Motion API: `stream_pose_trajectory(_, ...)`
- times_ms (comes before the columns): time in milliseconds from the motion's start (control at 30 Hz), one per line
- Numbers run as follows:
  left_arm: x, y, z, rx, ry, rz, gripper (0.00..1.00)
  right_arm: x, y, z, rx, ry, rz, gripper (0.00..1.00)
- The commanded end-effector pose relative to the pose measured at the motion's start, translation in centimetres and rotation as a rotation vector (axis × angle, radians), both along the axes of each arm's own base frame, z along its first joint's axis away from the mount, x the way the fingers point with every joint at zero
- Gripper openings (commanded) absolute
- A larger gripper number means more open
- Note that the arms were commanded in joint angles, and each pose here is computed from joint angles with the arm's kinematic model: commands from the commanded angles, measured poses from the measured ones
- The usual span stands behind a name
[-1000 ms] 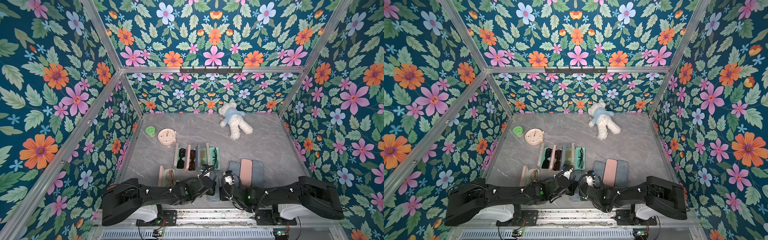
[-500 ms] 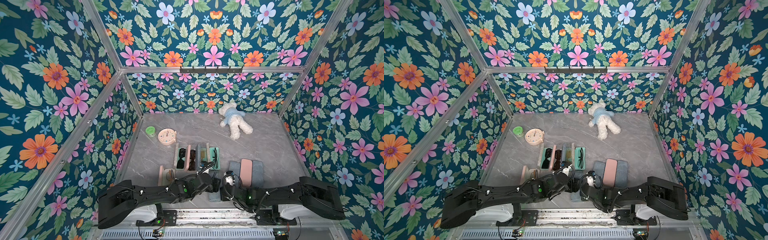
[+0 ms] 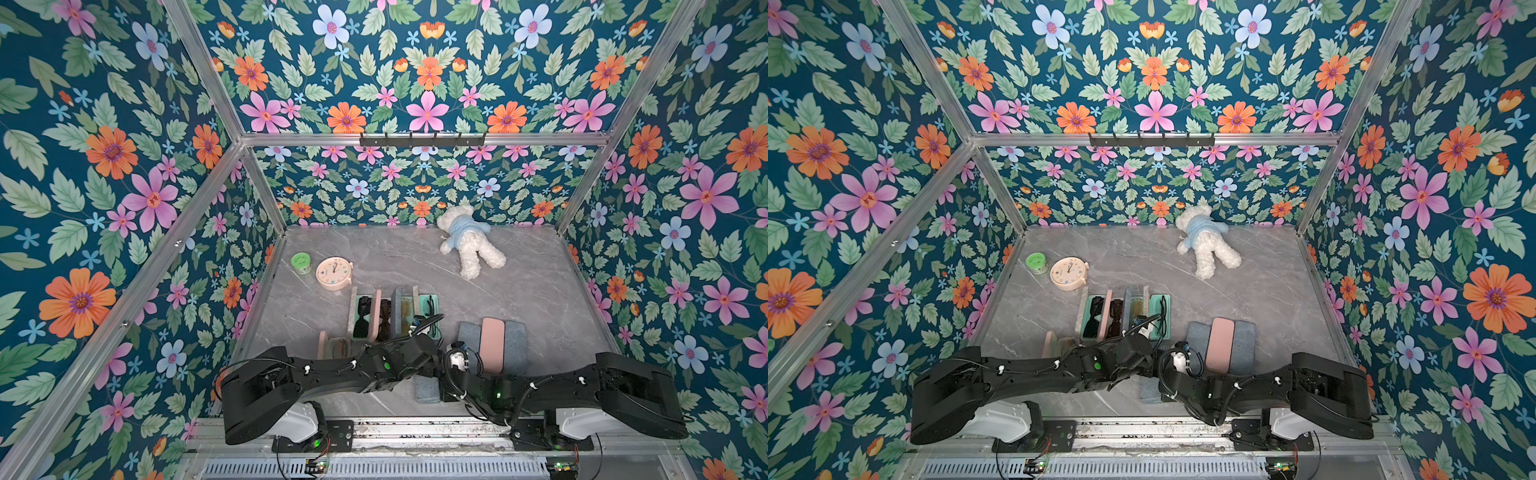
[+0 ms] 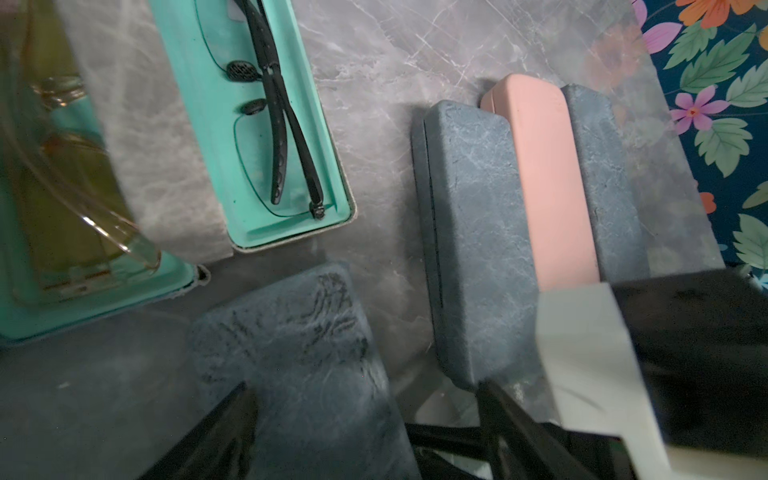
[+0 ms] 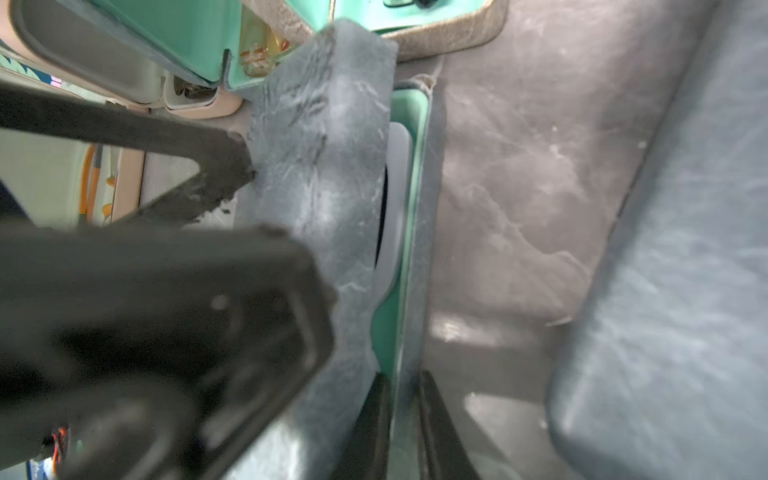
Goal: Close the glasses case
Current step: Close the glasses case at the center of the board.
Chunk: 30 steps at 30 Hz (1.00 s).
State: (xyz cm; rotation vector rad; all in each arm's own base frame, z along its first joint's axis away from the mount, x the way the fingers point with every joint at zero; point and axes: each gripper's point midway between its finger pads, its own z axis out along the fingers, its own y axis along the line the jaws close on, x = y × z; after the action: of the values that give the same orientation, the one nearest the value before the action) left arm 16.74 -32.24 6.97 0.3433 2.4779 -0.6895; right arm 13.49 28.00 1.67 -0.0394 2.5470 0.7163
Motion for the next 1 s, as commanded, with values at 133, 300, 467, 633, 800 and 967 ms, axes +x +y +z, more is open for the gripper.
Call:
stream_pose_trajectory(133, -1.2, 2.8, -0.3, 0.067, 0.020, -0.010, 0.85, -0.2, 0.5, 0.1, -0.001, 0.004, 0.026, 0.18)
stream_pose_trajectory(300, -1.4, 3.2, -0.6, 0.098, 0.027, -0.023, 0.85, -0.3, 0.7, 0.1, -0.010, 0.004, 0.039, 0.19)
stream_pose_trajectory(467, -1.2, 2.4, -1.6, 0.139, 0.037, -0.040, 0.86, -0.2, 0.8, -0.2, -0.014, 0.007, 0.039, 0.19)
stream_pose_trajectory(633, -0.9, 2.4, -2.4, 0.190, 0.044, -0.042, 0.85, -0.3, 1.0, -0.4, -0.011, 0.012, 0.047, 0.19)
stream_pose_trajectory(800, -0.9, 2.9, -2.7, 0.211, 0.044, -0.041, 0.76, -0.5, 1.3, 0.2, 0.004, 0.008, 0.067, 0.23)
stream_pose_trajectory(967, -0.8, 3.1, -3.0, 0.230, 0.043, -0.042, 0.64, -0.1, 0.6, 2.0, 0.027, -0.007, 0.079, 0.30)
